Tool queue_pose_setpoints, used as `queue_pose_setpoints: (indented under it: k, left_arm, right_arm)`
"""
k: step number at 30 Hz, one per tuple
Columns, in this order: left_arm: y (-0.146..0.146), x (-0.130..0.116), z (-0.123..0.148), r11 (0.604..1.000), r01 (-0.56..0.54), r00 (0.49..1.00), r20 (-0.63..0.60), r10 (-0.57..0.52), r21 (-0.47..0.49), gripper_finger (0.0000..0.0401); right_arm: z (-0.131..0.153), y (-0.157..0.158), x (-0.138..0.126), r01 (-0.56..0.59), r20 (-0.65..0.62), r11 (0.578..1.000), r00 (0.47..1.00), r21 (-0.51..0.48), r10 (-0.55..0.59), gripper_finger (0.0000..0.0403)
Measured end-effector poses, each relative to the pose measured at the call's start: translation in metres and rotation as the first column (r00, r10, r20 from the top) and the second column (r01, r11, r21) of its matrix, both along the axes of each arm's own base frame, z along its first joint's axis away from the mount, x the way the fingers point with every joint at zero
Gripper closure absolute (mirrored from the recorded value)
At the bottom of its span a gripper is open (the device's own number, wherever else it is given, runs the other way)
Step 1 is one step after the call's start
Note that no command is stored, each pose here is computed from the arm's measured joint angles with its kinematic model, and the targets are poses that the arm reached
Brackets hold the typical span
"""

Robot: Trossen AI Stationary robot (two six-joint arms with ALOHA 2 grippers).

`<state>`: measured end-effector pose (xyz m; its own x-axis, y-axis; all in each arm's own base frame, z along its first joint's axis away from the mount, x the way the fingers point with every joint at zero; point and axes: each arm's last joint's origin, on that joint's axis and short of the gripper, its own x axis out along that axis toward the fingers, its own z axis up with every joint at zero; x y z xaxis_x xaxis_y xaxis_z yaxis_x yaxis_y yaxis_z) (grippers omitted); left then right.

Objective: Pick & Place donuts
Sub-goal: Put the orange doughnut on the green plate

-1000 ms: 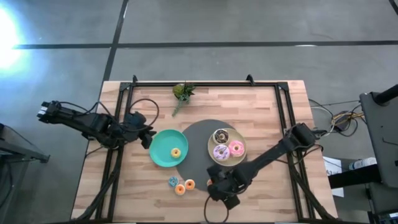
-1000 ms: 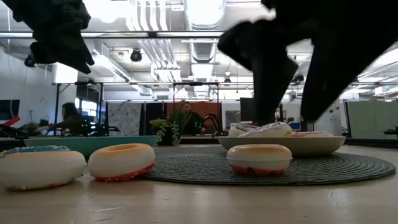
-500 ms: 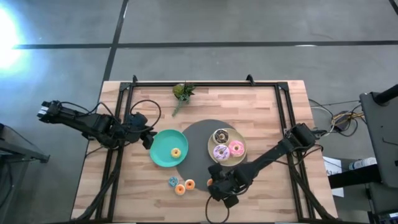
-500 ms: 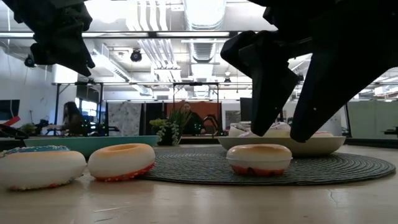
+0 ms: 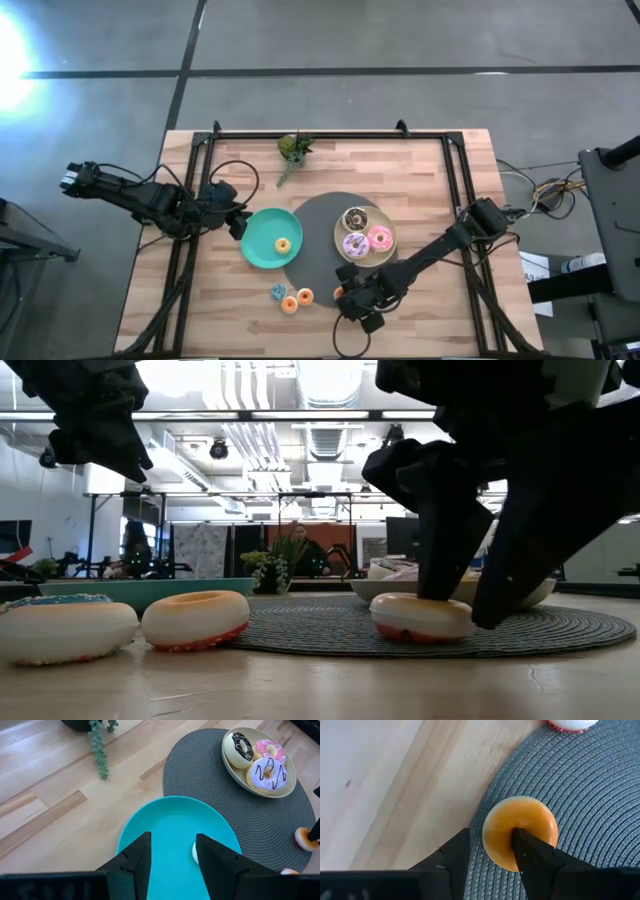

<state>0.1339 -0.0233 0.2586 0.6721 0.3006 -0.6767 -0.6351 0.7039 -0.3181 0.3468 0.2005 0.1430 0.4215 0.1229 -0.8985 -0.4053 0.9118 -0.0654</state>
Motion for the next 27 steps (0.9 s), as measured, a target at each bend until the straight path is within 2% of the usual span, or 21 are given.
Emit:
queue_pose_setpoints:
  k: [12, 19, 21, 24, 27]
  left_arm:
    - [0.000, 0.000, 0.000, 1.000, -0.005, 1.000, 0.001, 0.005, -0.001, 0.0273]
    - [0.000, 0.000, 0.000, 1.000, -0.005, 1.000, 0.001, 0.005, -0.002, 0.0273]
    - [0.000, 0.000, 0.000, 1.000, -0.004, 1.000, 0.001, 0.004, -0.001, 0.0273]
    - [0.000, 0.000, 0.000, 1.000, 0.001, 1.000, -0.001, -0.001, 0.005, 0.0273]
    - [0.000, 0.000, 0.000, 1.000, 0.011, 1.000, -0.006, -0.011, 0.015, 0.0273]
  right_arm:
    - [-0.001, -0.012, 0.006, 0.115, 0.001, 0.993, 0.993, 0.021, -0.115, 0.0346]
    - [-0.002, -0.025, 0.012, 0.238, -0.018, 0.969, 0.971, 0.059, -0.238, 0.0367]
    - [-0.001, -0.031, 0.015, 0.316, -0.029, 0.945, 0.949, 0.089, -0.315, 0.0375]
    - [0.006, -0.046, 0.021, 0.458, -0.046, 0.876, 0.889, 0.152, -0.456, 0.0387]
    - [0.028, -0.062, 0.027, 0.539, -0.019, 0.806, 0.834, 0.245, -0.552, 0.0393]
